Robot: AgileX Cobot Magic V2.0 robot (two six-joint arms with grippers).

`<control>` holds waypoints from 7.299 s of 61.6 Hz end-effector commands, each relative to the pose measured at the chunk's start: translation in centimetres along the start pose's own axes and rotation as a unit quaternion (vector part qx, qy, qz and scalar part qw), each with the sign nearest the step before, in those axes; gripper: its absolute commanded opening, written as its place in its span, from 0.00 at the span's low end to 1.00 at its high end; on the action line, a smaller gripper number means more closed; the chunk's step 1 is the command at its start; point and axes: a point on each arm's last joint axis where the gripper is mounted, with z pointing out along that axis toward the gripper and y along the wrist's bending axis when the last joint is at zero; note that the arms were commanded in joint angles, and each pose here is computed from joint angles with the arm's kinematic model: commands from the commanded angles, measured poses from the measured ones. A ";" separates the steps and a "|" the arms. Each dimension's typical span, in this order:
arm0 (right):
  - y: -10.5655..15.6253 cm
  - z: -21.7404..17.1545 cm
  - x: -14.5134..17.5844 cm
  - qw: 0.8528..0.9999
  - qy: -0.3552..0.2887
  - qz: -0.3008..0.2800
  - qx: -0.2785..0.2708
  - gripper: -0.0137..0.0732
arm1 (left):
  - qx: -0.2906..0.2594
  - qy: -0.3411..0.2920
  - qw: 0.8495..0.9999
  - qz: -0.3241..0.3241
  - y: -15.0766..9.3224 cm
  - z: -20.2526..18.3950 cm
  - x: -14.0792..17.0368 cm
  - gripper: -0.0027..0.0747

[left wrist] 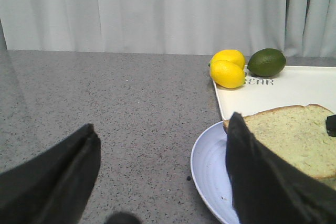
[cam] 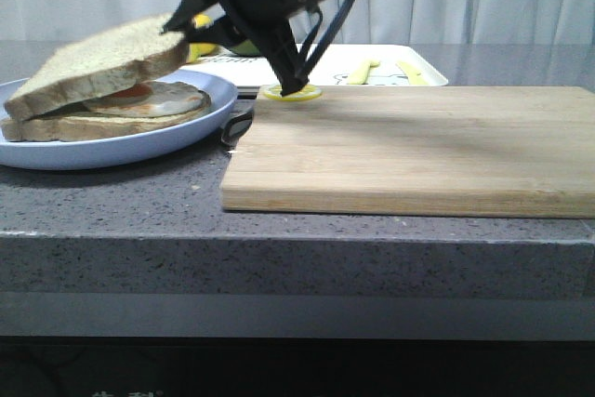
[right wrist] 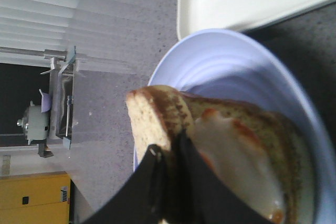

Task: Place bread and move sandwich to tray
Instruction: 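Carry the bread over the egg toast and lower it on top, then open the right gripper and withdraw it from the sandwich, then move the left gripper to the blue plate rim and grasp it, then lift the blue plate with the left gripper and carry it onto the white tray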

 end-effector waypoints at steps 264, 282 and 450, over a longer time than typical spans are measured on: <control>-8.0 -35.1 8.2 0.824 -0.310 -0.409 0.242 0.09 | 0.024 0.390 0.919 -0.051 -1.6 22.4 1.4 0.67; -8.0 -35.1 8.2 0.824 -0.310 -0.409 0.242 0.09 | 0.025 0.411 0.909 -0.059 -1.7 22.8 2.4 0.67; -8.1 -35.1 8.3 0.825 -0.308 -0.408 0.243 0.09 | 0.280 0.337 0.858 -0.269 -8.5 43.7 -2.5 0.18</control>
